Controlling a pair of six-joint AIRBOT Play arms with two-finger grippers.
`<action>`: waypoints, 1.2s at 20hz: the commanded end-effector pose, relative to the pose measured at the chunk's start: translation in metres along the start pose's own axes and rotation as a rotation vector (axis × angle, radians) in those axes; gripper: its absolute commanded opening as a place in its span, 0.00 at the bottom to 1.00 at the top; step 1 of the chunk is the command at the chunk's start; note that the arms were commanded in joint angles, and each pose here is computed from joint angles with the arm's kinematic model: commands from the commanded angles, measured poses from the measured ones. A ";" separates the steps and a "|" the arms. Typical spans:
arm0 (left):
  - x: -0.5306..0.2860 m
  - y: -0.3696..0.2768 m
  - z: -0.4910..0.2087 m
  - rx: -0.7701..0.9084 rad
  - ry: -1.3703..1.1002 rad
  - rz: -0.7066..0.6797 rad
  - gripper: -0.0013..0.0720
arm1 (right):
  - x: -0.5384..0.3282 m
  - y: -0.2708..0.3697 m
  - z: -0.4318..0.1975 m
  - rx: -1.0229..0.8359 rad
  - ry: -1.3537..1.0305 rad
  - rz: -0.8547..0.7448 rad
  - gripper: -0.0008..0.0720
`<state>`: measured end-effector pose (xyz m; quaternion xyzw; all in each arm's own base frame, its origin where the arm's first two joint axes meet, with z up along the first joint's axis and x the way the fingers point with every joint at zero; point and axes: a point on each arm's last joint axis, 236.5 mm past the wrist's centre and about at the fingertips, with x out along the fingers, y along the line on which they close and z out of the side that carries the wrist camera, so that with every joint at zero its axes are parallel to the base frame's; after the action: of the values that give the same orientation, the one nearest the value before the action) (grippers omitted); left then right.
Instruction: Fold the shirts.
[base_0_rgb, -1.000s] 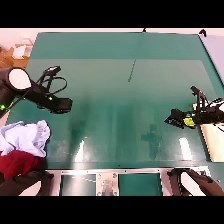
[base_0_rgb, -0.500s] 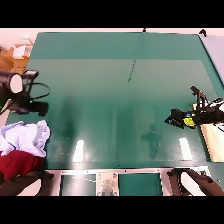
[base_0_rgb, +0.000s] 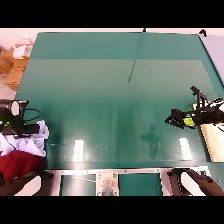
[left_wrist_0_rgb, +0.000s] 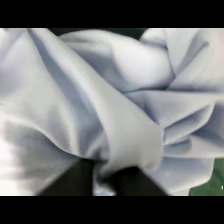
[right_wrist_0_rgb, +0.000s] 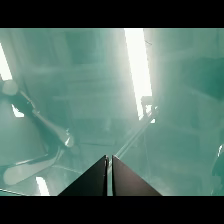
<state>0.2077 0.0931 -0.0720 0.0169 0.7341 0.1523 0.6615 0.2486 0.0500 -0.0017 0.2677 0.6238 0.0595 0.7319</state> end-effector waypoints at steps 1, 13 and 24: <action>0.008 0.003 0.015 0.022 -0.071 -0.012 0.04 | 0.000 0.000 0.000 -0.001 0.000 0.000 0.08; -0.327 -0.206 0.080 0.431 -0.719 -0.652 0.04 | 0.000 0.000 0.002 0.000 -0.010 0.000 0.08; -0.255 -0.438 0.014 0.730 -0.332 -1.008 1.00 | -0.002 0.001 0.010 -0.003 -0.041 -0.001 0.23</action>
<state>0.3394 -0.3451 0.0887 -0.0445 0.5214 -0.4123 0.7457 0.2544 0.0478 -0.0008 0.2683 0.6144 0.0555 0.7399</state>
